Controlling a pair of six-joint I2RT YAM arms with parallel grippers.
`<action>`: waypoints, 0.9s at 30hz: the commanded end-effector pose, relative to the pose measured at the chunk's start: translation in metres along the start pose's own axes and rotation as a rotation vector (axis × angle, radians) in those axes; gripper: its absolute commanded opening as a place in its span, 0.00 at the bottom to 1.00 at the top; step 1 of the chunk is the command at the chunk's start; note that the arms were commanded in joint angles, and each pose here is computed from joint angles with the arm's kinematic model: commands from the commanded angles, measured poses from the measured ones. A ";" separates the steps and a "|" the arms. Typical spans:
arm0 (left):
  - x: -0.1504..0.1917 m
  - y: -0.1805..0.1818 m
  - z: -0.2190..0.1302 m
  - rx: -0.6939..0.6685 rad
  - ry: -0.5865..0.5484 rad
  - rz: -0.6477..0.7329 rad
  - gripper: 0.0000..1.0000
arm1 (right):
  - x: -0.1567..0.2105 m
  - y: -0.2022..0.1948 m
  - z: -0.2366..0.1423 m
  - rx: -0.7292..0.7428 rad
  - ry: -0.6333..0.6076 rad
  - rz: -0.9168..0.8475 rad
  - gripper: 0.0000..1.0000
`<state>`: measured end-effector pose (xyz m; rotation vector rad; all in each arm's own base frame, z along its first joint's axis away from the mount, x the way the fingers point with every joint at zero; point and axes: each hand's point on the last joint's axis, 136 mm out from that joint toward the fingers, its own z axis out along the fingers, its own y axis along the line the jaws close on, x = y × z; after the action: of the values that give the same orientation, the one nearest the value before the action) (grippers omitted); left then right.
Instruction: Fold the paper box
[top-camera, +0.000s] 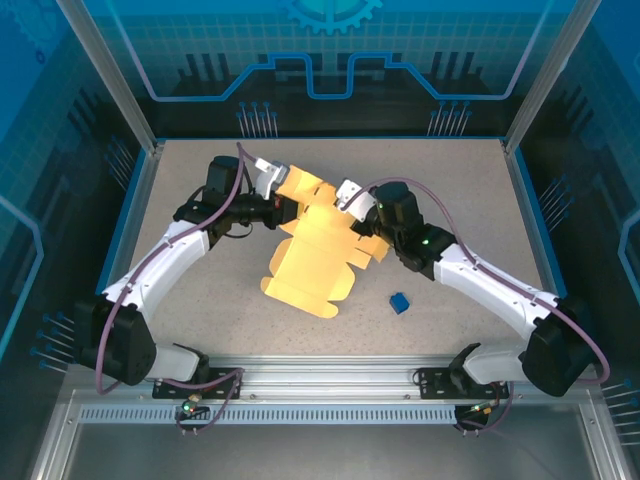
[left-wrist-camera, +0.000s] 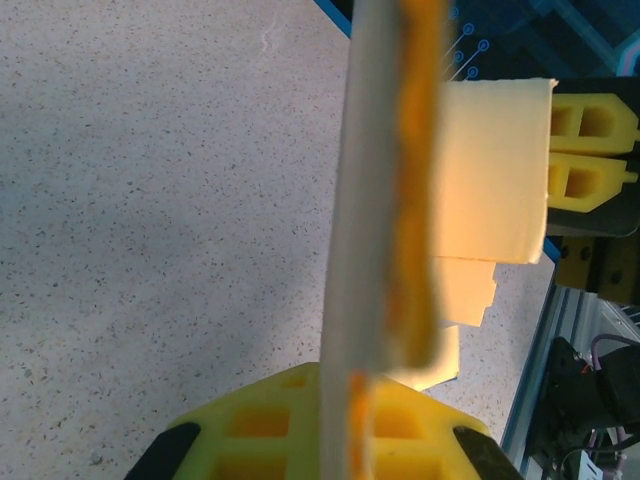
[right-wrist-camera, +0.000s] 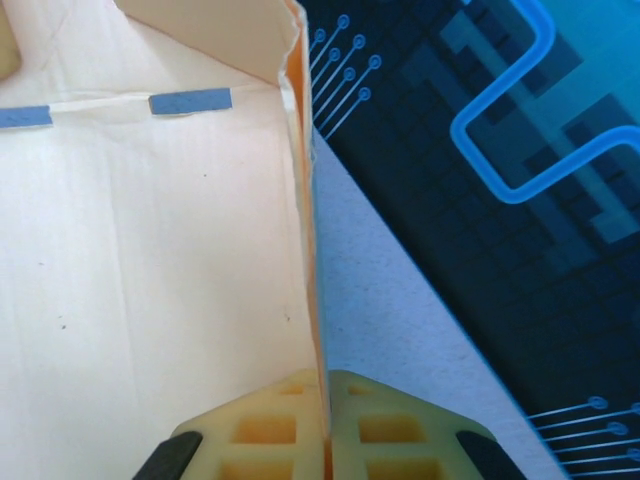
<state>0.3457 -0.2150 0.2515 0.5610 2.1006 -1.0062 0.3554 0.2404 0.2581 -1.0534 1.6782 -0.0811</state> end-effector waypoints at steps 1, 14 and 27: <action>-0.011 -0.002 -0.001 0.006 -0.045 0.063 0.00 | 0.007 0.009 -0.009 -0.117 0.034 0.116 0.08; -0.008 -0.004 -0.005 0.000 -0.049 0.075 0.00 | 0.010 0.005 -0.007 -0.202 0.071 0.229 0.08; -0.008 0.001 -0.002 -0.009 -0.056 0.011 0.00 | 0.017 -0.001 0.003 0.000 0.150 0.089 0.08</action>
<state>0.3438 -0.2151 0.2417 0.5735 2.1091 -0.9941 0.3509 0.2400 0.2512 -1.0233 1.8328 0.0363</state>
